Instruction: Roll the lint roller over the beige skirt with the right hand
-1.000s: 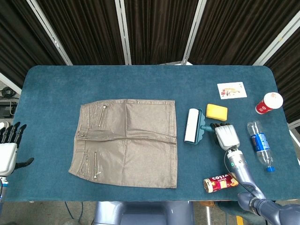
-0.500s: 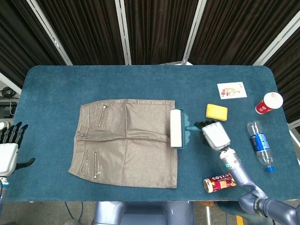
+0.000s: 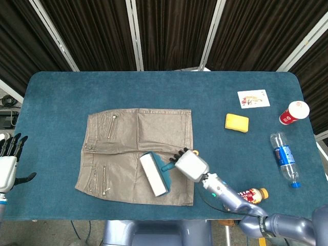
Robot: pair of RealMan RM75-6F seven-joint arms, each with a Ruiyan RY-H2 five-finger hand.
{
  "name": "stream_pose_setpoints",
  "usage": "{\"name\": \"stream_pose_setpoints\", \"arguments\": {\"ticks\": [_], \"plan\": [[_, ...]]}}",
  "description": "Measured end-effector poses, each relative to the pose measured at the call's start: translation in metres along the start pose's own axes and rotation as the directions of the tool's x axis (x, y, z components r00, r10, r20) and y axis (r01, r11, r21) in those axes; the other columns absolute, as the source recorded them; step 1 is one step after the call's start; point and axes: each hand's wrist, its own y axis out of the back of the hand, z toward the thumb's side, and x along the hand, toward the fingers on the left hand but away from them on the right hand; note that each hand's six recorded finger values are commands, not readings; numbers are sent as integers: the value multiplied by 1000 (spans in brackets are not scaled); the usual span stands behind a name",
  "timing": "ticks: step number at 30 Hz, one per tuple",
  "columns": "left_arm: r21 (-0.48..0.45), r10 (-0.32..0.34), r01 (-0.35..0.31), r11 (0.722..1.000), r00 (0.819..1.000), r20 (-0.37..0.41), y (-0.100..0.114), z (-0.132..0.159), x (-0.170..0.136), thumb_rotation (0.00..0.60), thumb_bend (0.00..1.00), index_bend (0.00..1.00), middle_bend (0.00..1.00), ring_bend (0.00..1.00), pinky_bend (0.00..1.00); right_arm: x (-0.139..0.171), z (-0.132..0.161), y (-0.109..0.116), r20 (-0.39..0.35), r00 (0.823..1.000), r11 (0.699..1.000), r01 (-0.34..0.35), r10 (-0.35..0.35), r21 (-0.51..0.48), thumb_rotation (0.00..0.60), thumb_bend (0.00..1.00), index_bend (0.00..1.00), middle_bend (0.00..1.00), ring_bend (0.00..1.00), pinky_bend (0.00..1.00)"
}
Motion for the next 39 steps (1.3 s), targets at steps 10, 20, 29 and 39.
{"name": "stream_pose_setpoints", "arguments": {"ticks": [10, 20, 29, 39], "plan": [[5, -10, 10, 1000, 1000, -13, -3, -3, 2, 600, 0, 0, 0, 0, 0, -20, 28, -5, -49, 999, 997, -16, 19, 78, 600, 922, 394, 482, 405, 475], [17, -15, 15, 1000, 1000, -8, -7, 2, 3, 600, 0, 0, 0, 0, 0, -2, -30, -23, 24, 1000, 952, -26, 19, 305, 600, 923, 399, 482, 409, 477], [20, -19, 18, 1000, 1000, 5, -8, 7, 3, 600, 0, 0, 0, 0, 0, 25, -93, -28, 118, 993, 899, -71, 22, 433, 600, 923, 399, 482, 409, 476], [18, -20, 20, 1000, 1000, 15, -8, 11, 2, 600, 0, 0, 0, 0, 0, 20, -65, -25, 45, 999, 897, -41, 23, 440, 600, 925, 400, 483, 410, 479]]}}
